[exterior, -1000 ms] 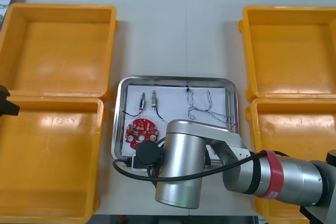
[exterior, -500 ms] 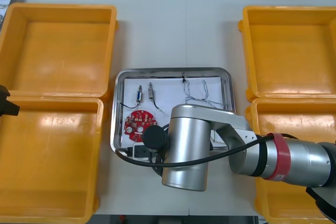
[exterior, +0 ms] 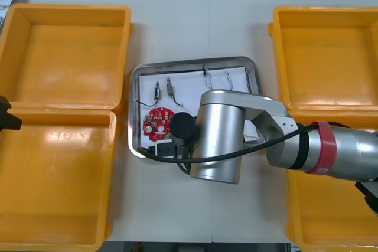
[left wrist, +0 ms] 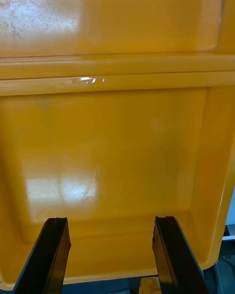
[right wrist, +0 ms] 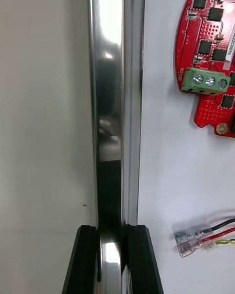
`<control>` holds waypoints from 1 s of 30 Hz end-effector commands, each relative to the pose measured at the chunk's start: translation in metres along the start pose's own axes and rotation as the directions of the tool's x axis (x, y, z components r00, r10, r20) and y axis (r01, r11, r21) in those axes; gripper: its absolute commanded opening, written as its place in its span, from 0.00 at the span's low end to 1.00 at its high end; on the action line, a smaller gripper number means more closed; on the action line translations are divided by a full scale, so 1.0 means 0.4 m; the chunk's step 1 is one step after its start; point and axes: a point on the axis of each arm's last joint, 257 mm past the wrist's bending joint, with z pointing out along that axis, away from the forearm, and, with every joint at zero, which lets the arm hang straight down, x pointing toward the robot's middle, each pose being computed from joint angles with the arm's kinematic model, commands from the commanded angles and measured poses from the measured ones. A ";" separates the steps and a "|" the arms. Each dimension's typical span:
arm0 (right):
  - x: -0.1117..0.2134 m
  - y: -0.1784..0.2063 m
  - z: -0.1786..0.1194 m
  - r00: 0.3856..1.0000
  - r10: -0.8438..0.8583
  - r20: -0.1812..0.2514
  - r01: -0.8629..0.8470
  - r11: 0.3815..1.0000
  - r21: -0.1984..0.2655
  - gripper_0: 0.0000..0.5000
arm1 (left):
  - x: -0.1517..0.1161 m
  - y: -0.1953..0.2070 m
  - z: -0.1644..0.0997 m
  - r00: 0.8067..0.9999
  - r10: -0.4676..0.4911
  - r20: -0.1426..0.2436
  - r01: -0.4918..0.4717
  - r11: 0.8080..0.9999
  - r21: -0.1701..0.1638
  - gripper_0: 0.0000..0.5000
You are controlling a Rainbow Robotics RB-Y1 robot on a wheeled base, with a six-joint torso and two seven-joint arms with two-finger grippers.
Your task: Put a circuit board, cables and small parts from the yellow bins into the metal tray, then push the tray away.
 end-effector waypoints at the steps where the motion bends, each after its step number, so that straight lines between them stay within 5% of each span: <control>1: -0.010 -0.071 -0.016 0.998 -0.069 -0.003 0.069 0.997 0.043 0.00 | -0.010 0.029 -0.029 1.000 -0.006 0.029 0.007 0.999 -0.046 1.00; 11: 0.000 -0.179 -0.016 0.998 -0.061 -0.024 0.063 0.995 0.082 0.00 | -0.010 0.029 -0.029 1.000 -0.006 0.029 0.007 0.999 -0.046 1.00; 22: 0.011 -0.288 -0.043 1.000 0.011 -0.012 -0.010 0.997 0.072 0.00 | -0.010 0.029 -0.029 1.000 -0.006 0.029 0.007 0.999 -0.046 1.00; 30: 0.009 -0.375 -0.061 0.999 0.011 -0.032 -0.007 0.993 0.120 0.00 | -0.010 0.029 -0.029 1.000 -0.006 0.029 0.007 0.999 -0.046 1.00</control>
